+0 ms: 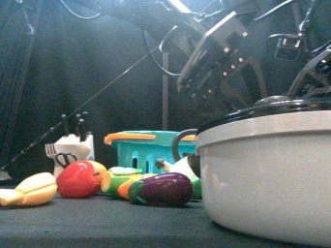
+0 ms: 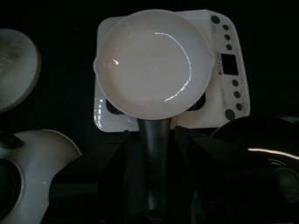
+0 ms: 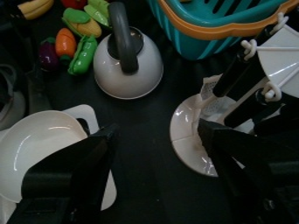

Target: Place pan onto stove

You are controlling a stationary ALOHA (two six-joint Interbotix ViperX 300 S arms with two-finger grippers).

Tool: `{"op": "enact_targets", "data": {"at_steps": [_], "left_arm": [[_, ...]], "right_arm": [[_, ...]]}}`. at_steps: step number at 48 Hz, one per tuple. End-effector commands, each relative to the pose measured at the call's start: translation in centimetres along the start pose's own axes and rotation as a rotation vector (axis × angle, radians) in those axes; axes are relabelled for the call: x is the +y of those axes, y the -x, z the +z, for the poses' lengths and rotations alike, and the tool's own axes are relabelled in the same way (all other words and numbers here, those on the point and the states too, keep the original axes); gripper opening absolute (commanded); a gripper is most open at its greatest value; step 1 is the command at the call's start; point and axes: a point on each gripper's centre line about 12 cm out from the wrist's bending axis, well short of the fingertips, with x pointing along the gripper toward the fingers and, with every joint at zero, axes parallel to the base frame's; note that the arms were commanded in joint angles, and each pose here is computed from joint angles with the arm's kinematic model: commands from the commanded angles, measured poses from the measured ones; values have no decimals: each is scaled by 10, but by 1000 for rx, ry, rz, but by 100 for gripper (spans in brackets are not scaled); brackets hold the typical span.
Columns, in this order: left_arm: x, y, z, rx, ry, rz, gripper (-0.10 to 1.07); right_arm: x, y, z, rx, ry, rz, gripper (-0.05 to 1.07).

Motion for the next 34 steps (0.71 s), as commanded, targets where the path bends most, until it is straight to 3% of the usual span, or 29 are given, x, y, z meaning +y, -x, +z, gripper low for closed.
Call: {"op": "enact_targets", "data": {"at_steps": [1,22,34], "left_arm": [[7,24,27,-78,-3,3,84],[22,77,30,-129,1,5,83],[30,96,21,-132,13,5,83]], "right_arm": [[-1,1,8,-20,-4,-4,101],[0,3,14,-43,-5,1,101],[0,3,15,-52,1,3,101]]}}
